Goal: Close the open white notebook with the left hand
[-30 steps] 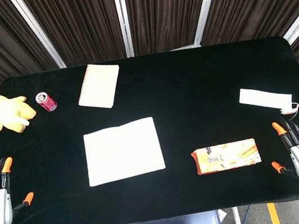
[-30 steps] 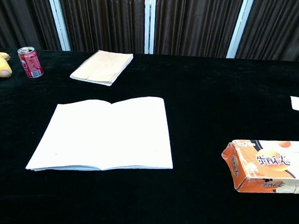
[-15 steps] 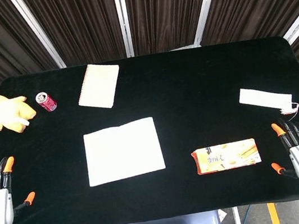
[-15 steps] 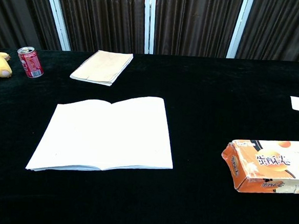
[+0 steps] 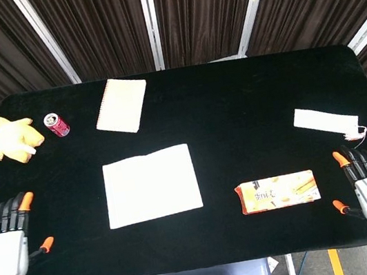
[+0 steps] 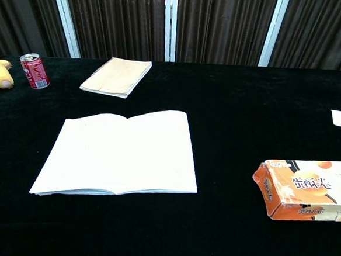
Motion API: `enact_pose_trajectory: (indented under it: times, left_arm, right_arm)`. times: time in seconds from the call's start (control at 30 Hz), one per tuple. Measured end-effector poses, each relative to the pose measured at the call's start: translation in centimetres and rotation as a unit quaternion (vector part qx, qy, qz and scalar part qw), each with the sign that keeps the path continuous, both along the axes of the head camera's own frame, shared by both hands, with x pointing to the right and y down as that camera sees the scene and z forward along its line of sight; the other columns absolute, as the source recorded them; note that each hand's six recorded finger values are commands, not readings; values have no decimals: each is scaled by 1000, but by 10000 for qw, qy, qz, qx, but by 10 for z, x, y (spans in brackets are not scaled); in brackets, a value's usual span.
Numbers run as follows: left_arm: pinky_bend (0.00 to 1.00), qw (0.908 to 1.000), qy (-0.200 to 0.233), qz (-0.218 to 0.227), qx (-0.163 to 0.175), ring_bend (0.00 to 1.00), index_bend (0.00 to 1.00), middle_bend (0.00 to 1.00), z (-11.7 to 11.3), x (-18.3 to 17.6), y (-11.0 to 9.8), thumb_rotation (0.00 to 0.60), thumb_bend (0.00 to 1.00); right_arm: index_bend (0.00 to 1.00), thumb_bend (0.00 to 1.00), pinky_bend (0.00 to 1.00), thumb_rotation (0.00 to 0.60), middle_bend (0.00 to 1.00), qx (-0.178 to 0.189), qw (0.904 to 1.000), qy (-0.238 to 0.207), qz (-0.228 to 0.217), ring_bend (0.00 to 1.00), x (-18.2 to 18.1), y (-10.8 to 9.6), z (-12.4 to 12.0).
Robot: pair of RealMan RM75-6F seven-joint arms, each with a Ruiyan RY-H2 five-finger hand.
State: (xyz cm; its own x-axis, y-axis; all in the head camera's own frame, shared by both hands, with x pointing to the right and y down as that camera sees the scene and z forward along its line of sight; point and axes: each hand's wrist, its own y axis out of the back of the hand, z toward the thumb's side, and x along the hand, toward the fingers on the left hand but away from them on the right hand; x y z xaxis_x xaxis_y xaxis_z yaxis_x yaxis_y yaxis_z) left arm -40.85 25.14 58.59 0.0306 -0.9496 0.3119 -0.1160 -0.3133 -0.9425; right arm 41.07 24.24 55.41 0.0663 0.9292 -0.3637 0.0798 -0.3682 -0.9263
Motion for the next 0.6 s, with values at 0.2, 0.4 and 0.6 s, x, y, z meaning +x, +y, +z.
enact_pose_trajectory:
  times: [0.2,0.4,0.6]
  left_arm:
    - [0,9983,42,454,-370,0,0,0,15,33,7,600,176]
    - [0,9947,-80,834,-598,0,0,0,32,62,12,600,298]
    - [0,9905,-170,1091,-821,0,0,0,55,89,13,600,323]
  right_arm:
    - [0,12,0,600,0,-48,10000,-44,-43,0,-3,1,0]
    - [0,13,0,600,0,-60,10000,-69,-31,0,-2,1,-1]
    - [0,12,0,600,0,-59,9999,-92,-16,0,-2,0,-1]
